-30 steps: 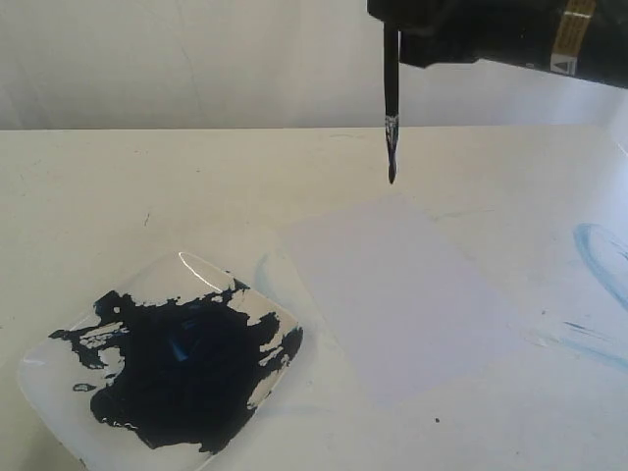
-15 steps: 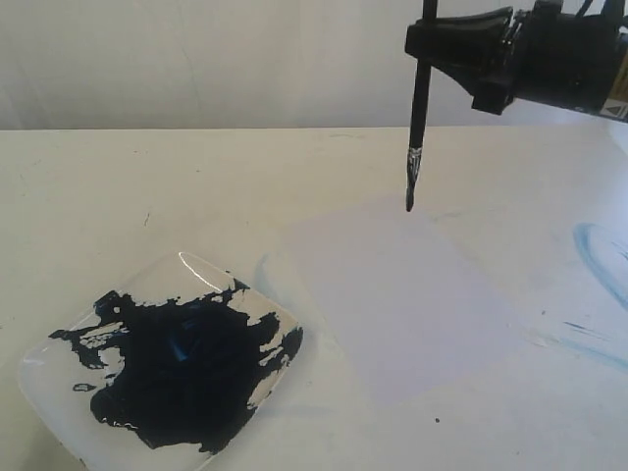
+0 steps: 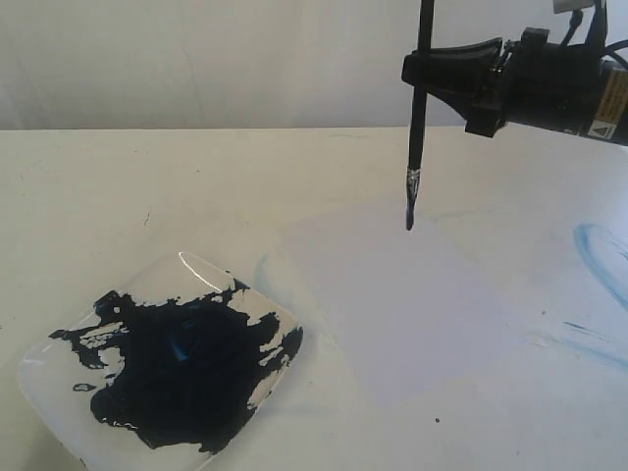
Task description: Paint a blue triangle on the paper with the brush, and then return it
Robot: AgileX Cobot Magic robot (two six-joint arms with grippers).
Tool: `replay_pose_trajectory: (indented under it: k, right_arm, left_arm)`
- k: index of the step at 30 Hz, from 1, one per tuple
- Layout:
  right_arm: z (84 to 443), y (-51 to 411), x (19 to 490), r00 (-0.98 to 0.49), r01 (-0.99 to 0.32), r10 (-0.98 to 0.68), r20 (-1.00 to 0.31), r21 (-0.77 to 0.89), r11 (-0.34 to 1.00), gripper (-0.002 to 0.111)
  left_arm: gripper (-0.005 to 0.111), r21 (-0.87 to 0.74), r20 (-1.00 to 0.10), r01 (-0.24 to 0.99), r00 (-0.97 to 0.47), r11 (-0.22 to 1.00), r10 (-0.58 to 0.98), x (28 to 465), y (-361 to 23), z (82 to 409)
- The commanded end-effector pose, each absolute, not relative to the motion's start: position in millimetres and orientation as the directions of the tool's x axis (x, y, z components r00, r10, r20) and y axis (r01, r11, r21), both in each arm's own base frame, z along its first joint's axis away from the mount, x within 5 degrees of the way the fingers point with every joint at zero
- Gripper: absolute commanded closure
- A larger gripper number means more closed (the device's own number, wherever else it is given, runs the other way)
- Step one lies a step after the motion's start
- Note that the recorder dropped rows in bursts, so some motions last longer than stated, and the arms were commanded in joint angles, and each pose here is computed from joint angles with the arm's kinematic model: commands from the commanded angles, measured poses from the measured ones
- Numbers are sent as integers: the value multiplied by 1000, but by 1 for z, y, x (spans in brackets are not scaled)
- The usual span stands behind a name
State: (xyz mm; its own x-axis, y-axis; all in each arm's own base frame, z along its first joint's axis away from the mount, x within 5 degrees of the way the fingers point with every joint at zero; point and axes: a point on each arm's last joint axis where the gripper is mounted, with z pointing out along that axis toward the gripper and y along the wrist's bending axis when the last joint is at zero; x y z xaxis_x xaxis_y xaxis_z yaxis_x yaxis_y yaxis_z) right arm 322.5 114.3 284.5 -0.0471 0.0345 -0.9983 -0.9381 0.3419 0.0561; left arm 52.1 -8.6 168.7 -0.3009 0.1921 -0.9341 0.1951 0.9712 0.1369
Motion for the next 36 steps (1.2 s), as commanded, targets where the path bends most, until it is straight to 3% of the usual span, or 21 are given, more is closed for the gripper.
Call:
replay_pose_trajectory:
  k: [1,6,9,13,16,22,25,27,29,30,31,32,36]
  right_arm:
    - [274,112,327,-55,-937,39,-998,66,344,108]
    - [259,112,336,-75,-929,45,-996,86,359,108]
    - [255,112,339,-83,-923,62,-995,100,373,108]
    - [248,111,344,-89,-916,70,-994,109,385,108]
    - [245,111,346,-91,-913,75,-993,113,392,108]
    - [245,111,346,-79,-914,71,-994,101,394,108]
    - [245,111,346,-85,-914,72,-994,107,392,108]
    - [245,111,346,-85,-914,72,-994,107,392,108]
    - [245,111,346,-85,-914,72,-994,107,392,108]
    - [244,112,345,-85,-919,57,-995,100,382,108]
    - [243,112,344,-84,-923,42,-996,94,373,108]
    - [241,113,343,-83,-929,21,-996,85,359,108]
    - [239,113,341,-42,-937,-11,-999,35,348,108]
  left_arm:
    - [107,148,-937,197,-286,969,201,52,-9,170]
    - [107,153,-951,188,-238,970,196,54,-9,174]
    - [107,155,-976,164,-128,974,177,56,-8,185]
    - [107,-153,-981,139,95,978,-167,57,-7,209]
    - [107,-185,-964,135,170,973,-206,56,-5,216]
    - [107,-225,-958,99,-205,969,-201,97,-14,249]
    - [107,-156,-910,106,-402,982,-102,146,-23,274]
    - [107,-92,-797,192,-602,977,43,204,-42,298]
    - [107,-105,-681,484,-671,869,292,259,-77,318]
    - [107,-249,-673,659,-644,710,363,290,-103,321]
    - [107,-336,-693,733,-618,592,371,309,-117,325]
    - [107,-400,-710,774,-600,491,368,335,-130,328]
    - [107,-515,-627,750,-660,415,414,391,-166,285]
